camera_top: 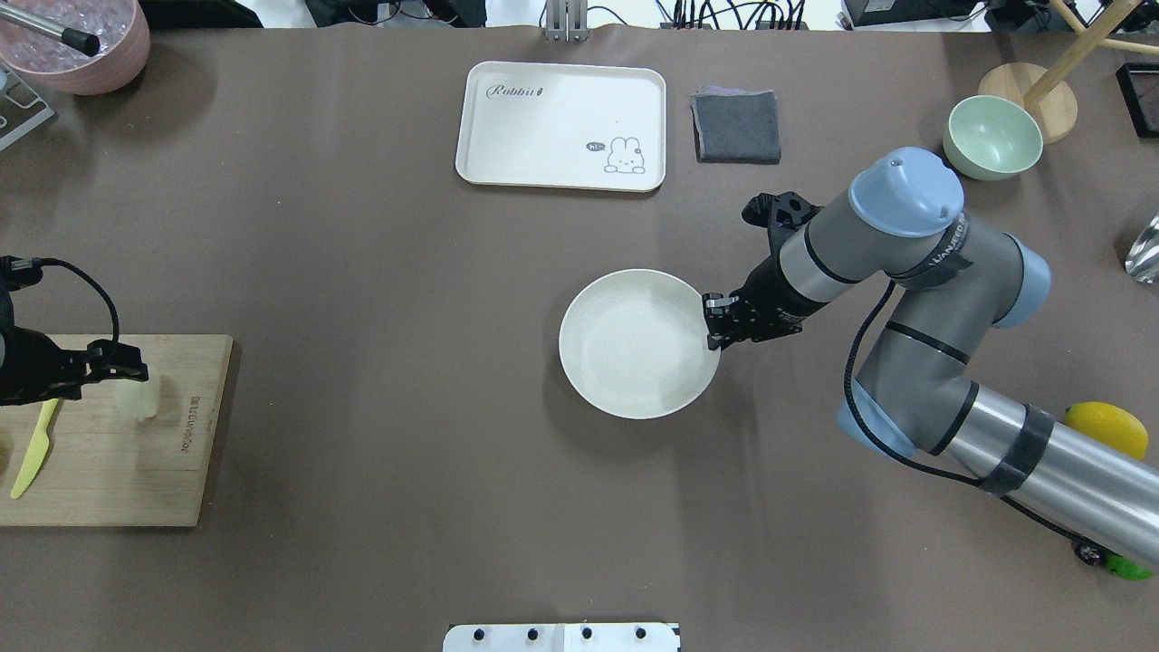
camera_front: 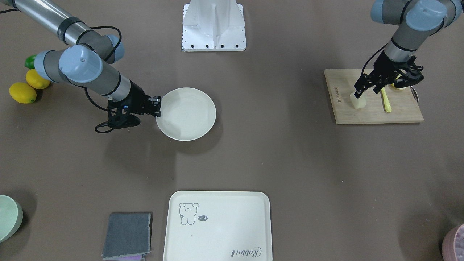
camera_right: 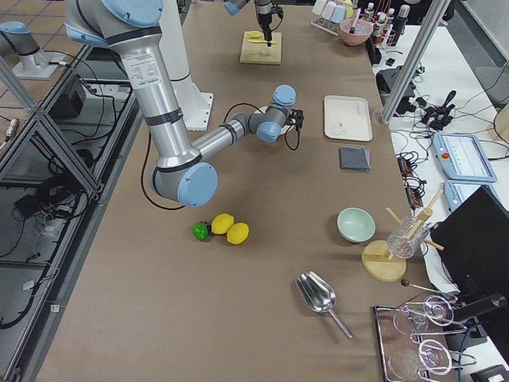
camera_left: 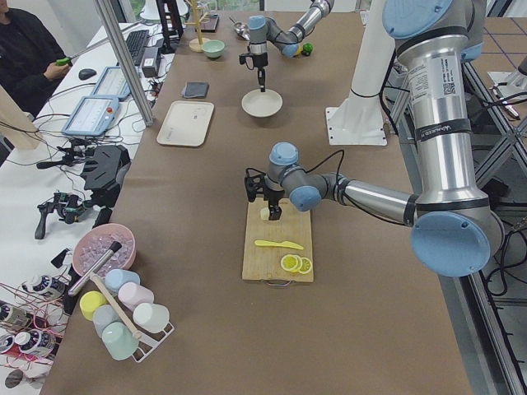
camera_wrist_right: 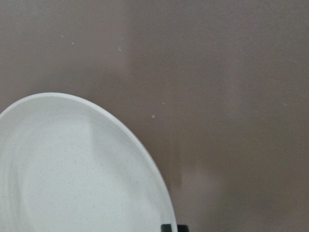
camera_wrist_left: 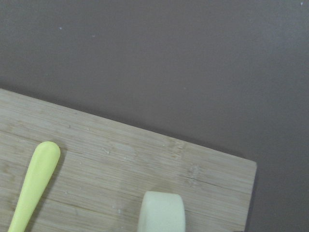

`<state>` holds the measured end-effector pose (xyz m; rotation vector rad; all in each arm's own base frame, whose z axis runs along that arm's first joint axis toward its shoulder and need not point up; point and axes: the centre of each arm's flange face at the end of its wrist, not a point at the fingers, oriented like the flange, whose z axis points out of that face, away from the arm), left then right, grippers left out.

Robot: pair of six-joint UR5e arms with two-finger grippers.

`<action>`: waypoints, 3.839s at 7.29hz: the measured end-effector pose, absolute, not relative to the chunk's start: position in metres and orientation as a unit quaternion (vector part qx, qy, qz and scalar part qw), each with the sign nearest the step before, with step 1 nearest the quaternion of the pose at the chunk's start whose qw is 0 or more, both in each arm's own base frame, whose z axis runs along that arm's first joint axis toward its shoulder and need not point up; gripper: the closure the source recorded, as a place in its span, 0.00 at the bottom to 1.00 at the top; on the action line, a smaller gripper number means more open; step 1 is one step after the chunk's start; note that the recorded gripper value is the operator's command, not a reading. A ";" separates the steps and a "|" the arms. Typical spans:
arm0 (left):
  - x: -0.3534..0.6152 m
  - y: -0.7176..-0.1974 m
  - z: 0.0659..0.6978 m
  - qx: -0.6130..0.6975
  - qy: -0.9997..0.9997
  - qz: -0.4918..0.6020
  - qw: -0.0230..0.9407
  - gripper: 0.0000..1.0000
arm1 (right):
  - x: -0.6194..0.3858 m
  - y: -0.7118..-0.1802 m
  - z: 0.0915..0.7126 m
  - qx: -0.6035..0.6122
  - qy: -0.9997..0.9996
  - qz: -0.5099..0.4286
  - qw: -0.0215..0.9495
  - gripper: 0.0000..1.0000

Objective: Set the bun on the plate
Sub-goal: 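Drag the white plate to center with the right gripper while the left grasps the bun, then release the plate and raise the right gripper while the left gripper lifts the bun, then carry the bun over the plate with the left gripper, lower it, and open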

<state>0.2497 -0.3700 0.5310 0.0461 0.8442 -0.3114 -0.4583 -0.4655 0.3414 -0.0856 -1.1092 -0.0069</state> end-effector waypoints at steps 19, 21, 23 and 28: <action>0.365 -0.449 0.304 0.016 0.497 -0.148 0.855 0.67 | -0.353 -0.539 0.345 -0.006 -0.542 0.029 0.840 0.00; 0.420 -0.459 0.226 -0.002 0.498 -0.160 0.852 0.67 | -0.287 -0.553 0.400 0.016 -0.526 0.018 0.850 0.00; 0.497 -0.454 0.191 0.009 0.487 -0.168 0.857 0.67 | -0.240 -0.551 0.450 0.030 -0.510 0.001 0.860 0.00; 0.616 -0.423 0.178 0.027 0.468 -0.171 0.867 0.65 | -0.214 -0.545 0.484 0.030 -0.496 0.007 0.868 0.00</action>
